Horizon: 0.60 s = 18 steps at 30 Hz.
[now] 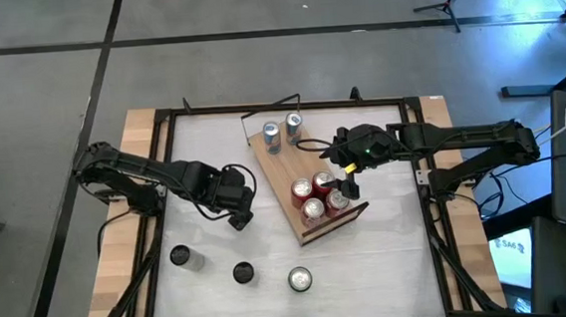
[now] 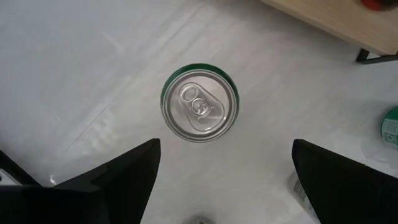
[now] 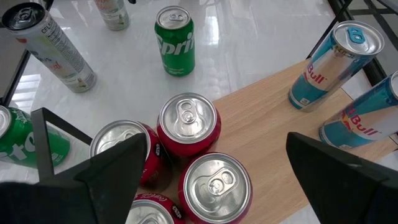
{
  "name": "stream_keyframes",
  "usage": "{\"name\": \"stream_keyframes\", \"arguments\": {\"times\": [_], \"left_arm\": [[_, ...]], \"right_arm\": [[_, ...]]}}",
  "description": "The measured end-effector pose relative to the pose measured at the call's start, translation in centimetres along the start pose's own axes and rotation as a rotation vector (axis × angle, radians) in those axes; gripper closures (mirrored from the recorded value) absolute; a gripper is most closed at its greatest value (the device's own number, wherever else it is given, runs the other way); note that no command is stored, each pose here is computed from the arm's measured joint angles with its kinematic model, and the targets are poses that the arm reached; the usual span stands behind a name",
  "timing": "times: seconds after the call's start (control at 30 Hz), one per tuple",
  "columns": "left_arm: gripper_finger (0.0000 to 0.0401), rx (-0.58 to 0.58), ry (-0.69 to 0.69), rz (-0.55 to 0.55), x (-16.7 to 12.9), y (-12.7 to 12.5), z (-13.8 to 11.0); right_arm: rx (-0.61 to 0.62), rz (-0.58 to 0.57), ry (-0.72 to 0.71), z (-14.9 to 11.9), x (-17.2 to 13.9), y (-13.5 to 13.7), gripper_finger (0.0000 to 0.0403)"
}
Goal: Place canned beverage on shelf
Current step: Put the left green soda can on the shelf
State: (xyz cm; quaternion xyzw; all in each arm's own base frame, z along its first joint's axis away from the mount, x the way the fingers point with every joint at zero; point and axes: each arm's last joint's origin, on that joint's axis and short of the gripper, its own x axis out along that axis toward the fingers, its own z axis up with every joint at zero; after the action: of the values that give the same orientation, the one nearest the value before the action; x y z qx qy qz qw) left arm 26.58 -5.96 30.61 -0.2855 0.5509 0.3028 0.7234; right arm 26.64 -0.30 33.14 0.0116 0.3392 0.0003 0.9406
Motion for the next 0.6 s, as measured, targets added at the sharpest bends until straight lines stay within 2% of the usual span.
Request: {"name": "stream_keyframes", "arguments": {"times": [0.37,0.6], "left_arm": [[0.0051,-0.014,-0.055,0.033,0.1,0.1,0.2],[0.005,-0.054,-0.064,0.099,1.7,-0.7,0.6]], "right_arm": [[0.0,0.0,0.0,0.0,0.0,0.0,0.0024],[0.0,0.0,0.0,0.0,0.0,0.0,0.0024]]}}
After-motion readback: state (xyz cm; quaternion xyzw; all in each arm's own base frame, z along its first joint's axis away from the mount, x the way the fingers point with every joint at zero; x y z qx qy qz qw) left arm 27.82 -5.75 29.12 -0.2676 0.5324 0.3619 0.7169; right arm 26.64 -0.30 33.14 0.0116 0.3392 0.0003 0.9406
